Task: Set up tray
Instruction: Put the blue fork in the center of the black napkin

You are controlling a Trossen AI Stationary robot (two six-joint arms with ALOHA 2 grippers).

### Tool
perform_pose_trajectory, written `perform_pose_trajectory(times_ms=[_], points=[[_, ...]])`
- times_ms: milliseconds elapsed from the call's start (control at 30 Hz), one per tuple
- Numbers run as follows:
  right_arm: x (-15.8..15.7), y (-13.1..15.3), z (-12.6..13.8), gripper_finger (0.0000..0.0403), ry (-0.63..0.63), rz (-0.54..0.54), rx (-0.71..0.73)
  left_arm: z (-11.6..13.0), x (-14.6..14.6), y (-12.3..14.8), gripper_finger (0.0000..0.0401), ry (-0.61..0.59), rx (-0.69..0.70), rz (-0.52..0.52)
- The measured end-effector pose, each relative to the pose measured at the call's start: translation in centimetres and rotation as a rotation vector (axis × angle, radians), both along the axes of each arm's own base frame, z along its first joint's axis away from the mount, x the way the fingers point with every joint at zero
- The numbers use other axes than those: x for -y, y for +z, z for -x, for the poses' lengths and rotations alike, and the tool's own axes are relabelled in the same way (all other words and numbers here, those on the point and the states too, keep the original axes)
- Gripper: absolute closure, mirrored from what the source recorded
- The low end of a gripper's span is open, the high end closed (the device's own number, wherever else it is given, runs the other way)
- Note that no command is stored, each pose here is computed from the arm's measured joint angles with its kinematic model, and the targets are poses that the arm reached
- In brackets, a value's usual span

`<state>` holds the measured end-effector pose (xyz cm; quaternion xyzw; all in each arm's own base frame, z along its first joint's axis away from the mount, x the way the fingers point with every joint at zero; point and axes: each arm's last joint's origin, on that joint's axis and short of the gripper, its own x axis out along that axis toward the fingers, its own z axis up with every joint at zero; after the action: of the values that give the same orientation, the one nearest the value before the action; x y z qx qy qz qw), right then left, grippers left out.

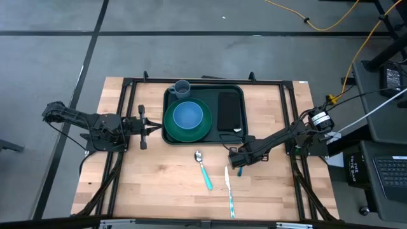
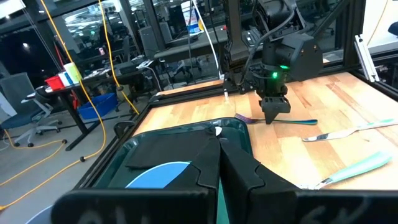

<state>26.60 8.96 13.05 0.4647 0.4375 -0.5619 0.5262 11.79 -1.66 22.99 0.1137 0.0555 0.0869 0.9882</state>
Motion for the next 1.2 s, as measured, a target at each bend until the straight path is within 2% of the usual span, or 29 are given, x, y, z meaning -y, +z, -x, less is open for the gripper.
perform_pose_trajectory(times_ms=[267, 467, 700, 1000, 1200], points=[[0.0, 0.0, 0.1, 0.0353, 0.014, 0.003, -0.012, 0.0, 0.0, 0.0, 0.0398, 0.000, 0.000, 0.000], [0.1, 0.0, 0.2, 0.0382, 0.031, 0.017, -0.022, 0.0, 0.0, 0.0, 0.0398, 0.000, 0.000, 0.000], [-0.1, 0.3, -0.1, 0.0377, 0.098, -0.019, -0.051, 0.0, 0.0, 0.0, 0.0398, 0.000, 0.000, 0.000], [-0.9, 2.5, 0.3, 0.0385, 0.118, -0.035, -0.201, 0.0, 0.0, 0.0, 0.0398, 0.000, 0.000, 0.000], [-1.8, 4.2, -0.3, 0.0378, 0.198, -0.047, -0.192, 0.0, 0.0, 0.0, 0.0398, 0.000, 0.000, 0.000]])
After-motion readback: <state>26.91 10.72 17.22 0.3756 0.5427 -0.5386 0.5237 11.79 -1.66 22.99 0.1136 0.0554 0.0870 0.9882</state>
